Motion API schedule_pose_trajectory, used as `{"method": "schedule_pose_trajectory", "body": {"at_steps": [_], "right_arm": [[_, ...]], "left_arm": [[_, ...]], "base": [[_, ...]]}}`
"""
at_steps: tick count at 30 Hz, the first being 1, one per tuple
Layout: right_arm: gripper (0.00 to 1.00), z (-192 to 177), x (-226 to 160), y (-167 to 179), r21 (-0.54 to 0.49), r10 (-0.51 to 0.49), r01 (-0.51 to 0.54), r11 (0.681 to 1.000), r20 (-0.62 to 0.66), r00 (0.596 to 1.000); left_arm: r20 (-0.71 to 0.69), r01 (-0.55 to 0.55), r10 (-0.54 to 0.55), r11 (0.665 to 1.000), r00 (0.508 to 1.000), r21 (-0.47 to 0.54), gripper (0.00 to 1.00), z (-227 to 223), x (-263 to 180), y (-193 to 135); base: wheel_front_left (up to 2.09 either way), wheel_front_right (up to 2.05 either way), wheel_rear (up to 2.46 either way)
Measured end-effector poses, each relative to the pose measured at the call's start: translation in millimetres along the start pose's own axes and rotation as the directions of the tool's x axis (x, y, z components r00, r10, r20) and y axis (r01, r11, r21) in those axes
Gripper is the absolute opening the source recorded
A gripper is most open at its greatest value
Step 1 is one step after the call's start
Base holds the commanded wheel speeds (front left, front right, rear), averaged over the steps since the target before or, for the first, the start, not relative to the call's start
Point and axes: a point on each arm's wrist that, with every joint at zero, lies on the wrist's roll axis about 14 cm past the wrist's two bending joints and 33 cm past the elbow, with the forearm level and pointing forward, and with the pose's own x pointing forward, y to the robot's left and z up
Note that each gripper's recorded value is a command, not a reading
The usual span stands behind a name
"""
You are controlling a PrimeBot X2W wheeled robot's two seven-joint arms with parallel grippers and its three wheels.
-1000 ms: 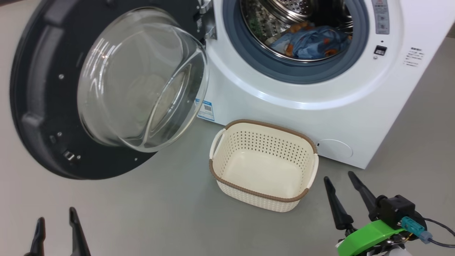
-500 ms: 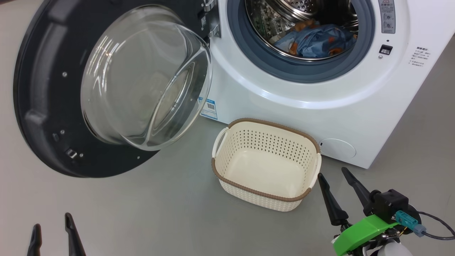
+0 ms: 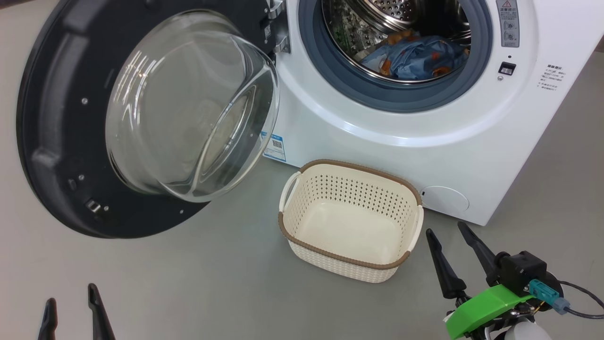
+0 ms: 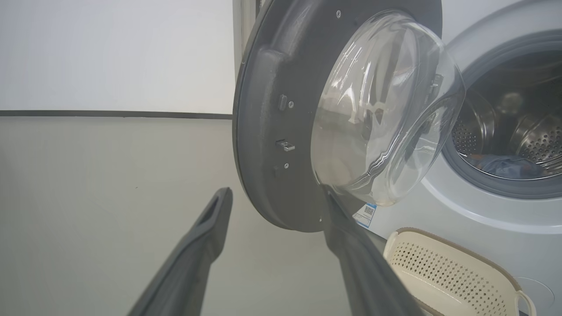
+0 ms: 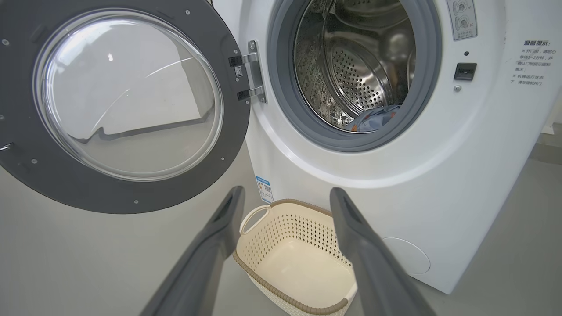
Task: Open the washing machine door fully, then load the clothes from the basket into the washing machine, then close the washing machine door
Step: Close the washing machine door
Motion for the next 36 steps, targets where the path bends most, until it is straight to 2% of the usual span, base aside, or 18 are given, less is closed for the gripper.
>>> {"method": "schedule_pose_trajectory", "body": {"at_steps": [5, 6, 7, 8, 19, 23, 25, 26, 28, 31, 36], "right_arm": [[1.0, 2, -1, -2, 0.0, -0.006, 0.006, 1.0, 0.005, 1.0], [1.0, 2, -1, -2, 0.0, -0.008, 0.008, 1.0, 0.006, 1.0], [1.0, 2, -1, -2, 0.001, -0.01, 0.01, 1.0, 0.007, 1.0], [1.0, 2, -1, -3, 0.001, -0.011, 0.011, 1.0, 0.007, 1.0], [1.0, -2, -6, -7, 0.008, -0.027, 0.027, 1.0, -0.003, 1.0], [1.0, -2, -6, -9, 0.009, -0.032, 0.032, 0.999, -0.001, 0.999], [1.0, -2, -6, -9, 0.011, -0.034, 0.034, 0.999, -0.001, 0.999], [1.0, -2, -6, -9, 0.011, -0.034, 0.034, 0.999, -0.001, 0.999], [1.0, -3, -7, -11, 0.015, -0.038, 0.038, 0.999, -0.001, 0.999], [1.0, -4, -7, -12, 0.016, -0.041, 0.041, 0.999, -0.004, 0.999], [1.0, -7, -8, -16, 0.018, -0.049, 0.049, 0.999, -0.009, 0.999]], "left_arm": [[-0.003, 0.008, -0.008, 1.0, 1.0, -0.008, 1.0, -1, 0, -1], [-0.004, 0.009, -0.01, 1.0, 1.0, -0.009, 0.9, -1, 0, -1], [-0.005, 0.01, -0.01, 1.0, 1.0, -0.009, 0.35, -2, 0, -2], [-0.008, 0.014, -0.014, 1.0, 1.0, -0.013, 0.0, -2, 0, -2], [-0.043, 0.019, -0.021, 0.999, 0.999, -0.044, 0.0, -13, -1, -3], [-0.033, -0.006, 0.001, 0.989, 0.999, -0.146, 0.0, -9, 5, 4], [-0.015, -0.035, 0.032, 0.972, 0.999, -0.233, 0.0, -2, 13, 11], [-0.015, -0.035, 0.032, 0.972, 0.999, -0.233, 0.0, -2, 13, 11], [0.001, -0.069, 0.074, 0.937, 0.997, -0.343, 0.0, 2, 25, 24], [0.01, -0.061, 0.069, 0.935, 0.998, -0.349, 0.0, 3, 33, 27], [0.035, -0.073, 0.098, 0.897, 0.995, -0.435, 0.0, 15, 57, 42]], "base": [[0.0, 0.0, 0.0], [0.0, 0.0, 0.0], [0.0, 0.0, 0.0], [0.0, 0.0, 0.0], [0.0, 0.0, 0.0], [0.0, 0.0, 0.0], [0.0, 0.0, 0.0], [0.0, 0.0, 0.0], [0.0, 0.0, 0.0], [0.0, 0.0, 0.0], [0.0, 0.0, 0.0]]}}
